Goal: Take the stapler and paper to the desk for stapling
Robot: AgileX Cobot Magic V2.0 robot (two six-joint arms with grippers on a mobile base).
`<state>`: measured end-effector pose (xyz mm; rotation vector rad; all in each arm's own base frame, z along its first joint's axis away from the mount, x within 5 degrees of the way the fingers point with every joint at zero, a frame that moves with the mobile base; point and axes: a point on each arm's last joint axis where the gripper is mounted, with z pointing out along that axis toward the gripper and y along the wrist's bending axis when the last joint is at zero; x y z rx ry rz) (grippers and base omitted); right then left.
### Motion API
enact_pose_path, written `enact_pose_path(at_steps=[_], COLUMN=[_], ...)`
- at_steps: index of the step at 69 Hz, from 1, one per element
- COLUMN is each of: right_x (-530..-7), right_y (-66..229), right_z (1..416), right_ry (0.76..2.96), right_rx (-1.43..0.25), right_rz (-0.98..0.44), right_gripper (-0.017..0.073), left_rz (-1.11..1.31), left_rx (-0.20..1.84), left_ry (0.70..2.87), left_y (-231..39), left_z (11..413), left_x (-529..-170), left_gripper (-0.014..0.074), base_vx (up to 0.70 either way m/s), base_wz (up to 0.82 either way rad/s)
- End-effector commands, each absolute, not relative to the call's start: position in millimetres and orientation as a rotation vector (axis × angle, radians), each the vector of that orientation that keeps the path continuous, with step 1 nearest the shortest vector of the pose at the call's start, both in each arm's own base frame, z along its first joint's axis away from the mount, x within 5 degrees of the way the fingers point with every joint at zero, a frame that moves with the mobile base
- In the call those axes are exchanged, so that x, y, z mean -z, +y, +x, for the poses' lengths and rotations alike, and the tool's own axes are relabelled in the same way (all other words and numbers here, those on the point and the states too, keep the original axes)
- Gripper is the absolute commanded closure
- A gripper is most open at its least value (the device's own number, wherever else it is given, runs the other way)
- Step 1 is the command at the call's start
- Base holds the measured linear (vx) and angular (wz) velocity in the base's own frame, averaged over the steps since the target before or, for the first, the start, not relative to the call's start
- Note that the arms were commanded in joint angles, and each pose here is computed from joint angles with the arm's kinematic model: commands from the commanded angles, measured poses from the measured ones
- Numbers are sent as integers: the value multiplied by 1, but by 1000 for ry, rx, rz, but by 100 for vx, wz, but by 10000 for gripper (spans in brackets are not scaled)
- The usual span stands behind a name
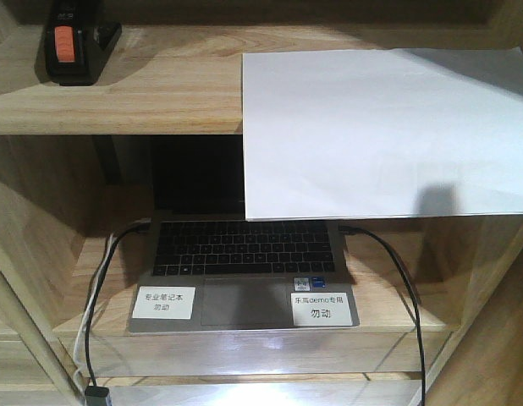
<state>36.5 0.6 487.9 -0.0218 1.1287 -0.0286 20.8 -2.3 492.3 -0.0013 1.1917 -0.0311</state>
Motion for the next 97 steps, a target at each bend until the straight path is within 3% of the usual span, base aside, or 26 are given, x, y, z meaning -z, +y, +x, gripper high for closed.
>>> enact_pose_path(at_steps=[1, 13, 22, 31, 39, 46, 49, 70, 97], right_x=[-490, -473, -464, -459, -458, -458, -458, -460, -460], right_y=[0, 3, 5, 5, 5, 5, 5, 5, 5], right_z=[55, 81, 94, 101, 102, 102, 102, 102, 102], right_ry=[1203, 1410, 1514, 1573, 1576, 1577, 1577, 1559, 1560], right_rx=[32, -31, -79, -89, -88, -88, -88, -86, -86], right_rz=[-23, -12, -3, -4, -4, -4, -4, -2, -2], right_gripper=[559, 510, 410, 206, -33, -170, -169, -120, 50], left_rz=[-7, -1, 4, 6, 5, 9, 9, 95, 356], left_rx=[47, 53, 57, 58, 59, 65, 64, 151, 411], left_ry=[1293, 1477, 1576, 1614, 1608, 1605, 1605, 1579, 1554], left_y=[-3, -3, -4, -4, -4, -5, -5, -12, -42], left_z=[42, 63, 69, 69, 69, 69, 69, 70, 79], left_x=[-492, -477, -468, -465, -466, -466, -466, -468, -469], left_gripper=[583, 513, 394, 218, 39, -102, -141, -123, -105], base_vx=[0, 0, 0, 0, 0, 0, 0, 0, 0], base_wz=[0, 0, 0, 0, 0, 0, 0, 0, 0])
